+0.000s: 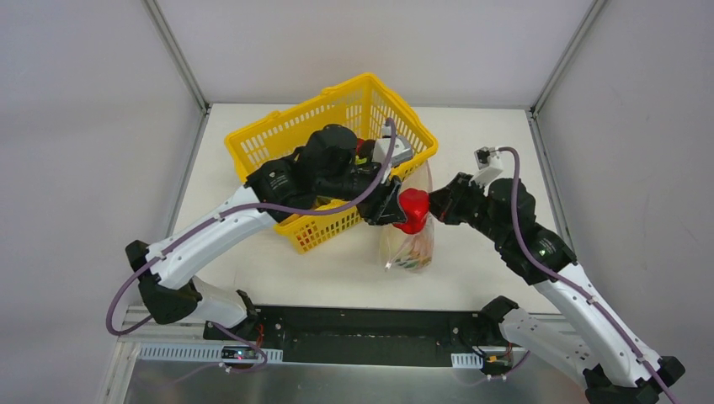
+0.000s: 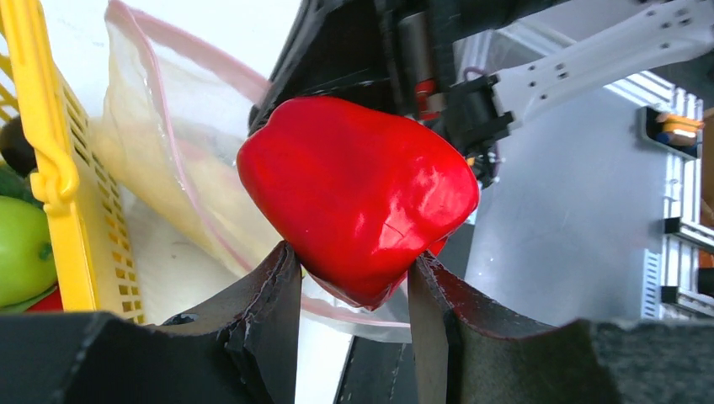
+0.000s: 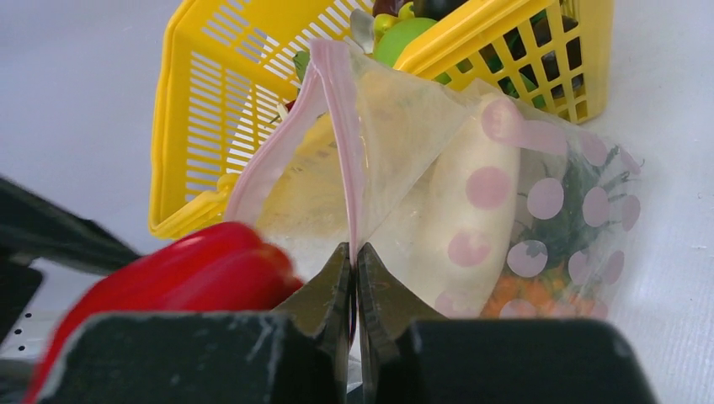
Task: Place the food in the zip-top bag and seal the zipper
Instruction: Place the fake vegetable in the zipper food storage bag.
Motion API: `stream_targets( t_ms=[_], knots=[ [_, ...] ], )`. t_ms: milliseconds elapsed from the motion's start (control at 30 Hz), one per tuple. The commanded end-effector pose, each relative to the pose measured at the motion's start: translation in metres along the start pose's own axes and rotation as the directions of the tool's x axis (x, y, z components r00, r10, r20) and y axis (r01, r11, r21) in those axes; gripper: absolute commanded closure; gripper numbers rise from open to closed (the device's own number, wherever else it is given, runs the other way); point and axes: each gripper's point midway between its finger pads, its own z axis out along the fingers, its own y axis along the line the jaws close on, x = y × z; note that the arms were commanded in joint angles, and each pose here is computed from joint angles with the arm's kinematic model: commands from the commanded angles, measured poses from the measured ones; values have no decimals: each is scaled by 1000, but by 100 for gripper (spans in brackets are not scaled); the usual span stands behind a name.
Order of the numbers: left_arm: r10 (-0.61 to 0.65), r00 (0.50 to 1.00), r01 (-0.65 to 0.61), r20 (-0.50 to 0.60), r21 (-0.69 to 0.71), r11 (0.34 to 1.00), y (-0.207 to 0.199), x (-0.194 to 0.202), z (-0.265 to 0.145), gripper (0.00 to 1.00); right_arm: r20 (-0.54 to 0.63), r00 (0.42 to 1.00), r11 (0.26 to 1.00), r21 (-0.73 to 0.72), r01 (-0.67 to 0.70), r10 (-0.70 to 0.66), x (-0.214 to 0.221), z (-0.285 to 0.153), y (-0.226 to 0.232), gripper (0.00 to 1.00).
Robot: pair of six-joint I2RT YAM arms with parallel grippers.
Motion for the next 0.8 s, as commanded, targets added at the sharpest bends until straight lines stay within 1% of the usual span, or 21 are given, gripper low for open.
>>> stream_targets(
  t_ms=[0,33,100,267,400,433,467,500,600,667,700,767],
  knots=[
    [46,997,-53,-68,-100,994,22,4,7,100,85,996,998,-69,7,-2,-29,-21,25,93],
    [43,995,-56,-92,-140,989,31,9,9,100,87,996,997,-70,13,-7,-31,-24,26,93],
    [39,994,-60,-105,-204,977,44,12,12,100,76,997,997,-72,32,-27,-31,-28,28,93],
    [48,992,-80,-119,-282,956,62,12,15,100,-9,997,991,-109,79,-80,-22,-39,39,96],
    [53,991,-91,-124,-323,942,71,14,15,100,-35,992,981,-159,111,-117,-21,-49,49,95],
    [52,991,-89,-124,-317,944,71,14,16,98,-38,992,979,-168,115,-123,-21,-50,51,95],
    [50,991,-86,-123,-307,948,69,14,18,88,-33,992,979,-167,116,-123,-22,-50,52,95],
    [48,992,-81,-120,-290,954,66,13,20,73,-28,992,980,-163,116,-123,-24,-50,52,95],
    [46,993,-70,-110,-230,971,54,9,23,41,8,995,988,-121,100,-100,-30,-47,45,95],
    [53,994,-72,-95,-210,975,48,6,19,24,44,996,992,-87,86,-83,-36,-46,40,95],
    [59,995,-75,-80,-203,976,45,3,16,17,62,995,994,-71,79,-74,-39,-47,37,95],
    [81,996,-86,-32,-191,978,38,-6,5,8,96,993,997,-42,70,-66,-44,-48,31,95]
  ],
)
